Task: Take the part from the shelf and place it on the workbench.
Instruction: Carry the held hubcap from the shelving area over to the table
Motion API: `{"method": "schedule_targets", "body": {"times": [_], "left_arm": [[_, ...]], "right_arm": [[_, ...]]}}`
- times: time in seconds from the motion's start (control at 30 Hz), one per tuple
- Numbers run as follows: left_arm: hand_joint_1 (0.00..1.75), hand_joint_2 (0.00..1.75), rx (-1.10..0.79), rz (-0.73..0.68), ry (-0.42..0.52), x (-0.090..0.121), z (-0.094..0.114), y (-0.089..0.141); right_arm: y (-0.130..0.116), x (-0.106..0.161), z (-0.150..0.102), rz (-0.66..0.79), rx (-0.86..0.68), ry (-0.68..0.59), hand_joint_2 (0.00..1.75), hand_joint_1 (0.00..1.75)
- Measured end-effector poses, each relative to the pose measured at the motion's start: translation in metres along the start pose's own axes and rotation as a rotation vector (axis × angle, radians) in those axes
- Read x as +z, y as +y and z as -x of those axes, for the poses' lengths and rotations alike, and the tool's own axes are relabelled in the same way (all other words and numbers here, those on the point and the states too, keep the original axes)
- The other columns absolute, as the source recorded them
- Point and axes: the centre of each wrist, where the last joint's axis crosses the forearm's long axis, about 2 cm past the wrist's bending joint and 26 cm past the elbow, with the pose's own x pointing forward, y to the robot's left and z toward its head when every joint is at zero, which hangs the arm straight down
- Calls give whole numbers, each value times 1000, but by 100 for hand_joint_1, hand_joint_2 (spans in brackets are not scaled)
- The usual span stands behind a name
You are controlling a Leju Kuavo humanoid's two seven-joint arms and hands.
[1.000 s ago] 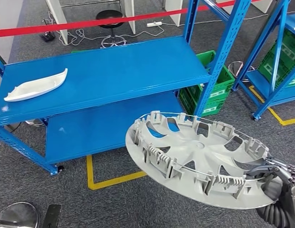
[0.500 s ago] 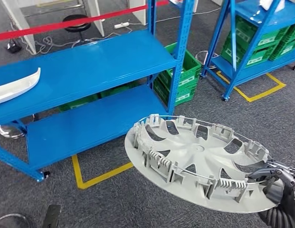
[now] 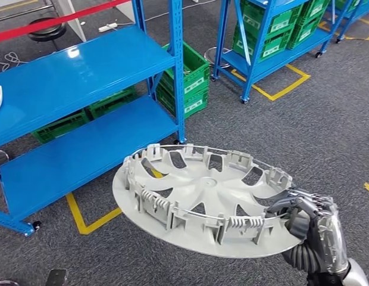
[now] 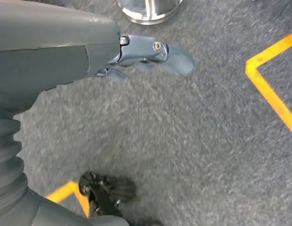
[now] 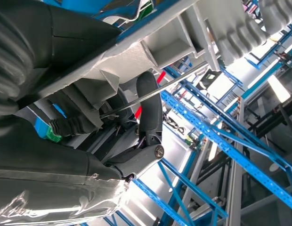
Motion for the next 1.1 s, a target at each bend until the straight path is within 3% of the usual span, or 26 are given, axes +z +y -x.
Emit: {"method": "schedule_targets", "body": {"times": [0.63, 1.1], "left_arm": [[0, 175, -100, 4, -52, -15, 3, 20], [0, 175, -115, 33, -48, -30, 10, 18]], "right_arm": [[9, 4, 0, -51, 25, 39, 175, 175], [-2, 20, -16, 45, 210, 80, 175, 175]]}}
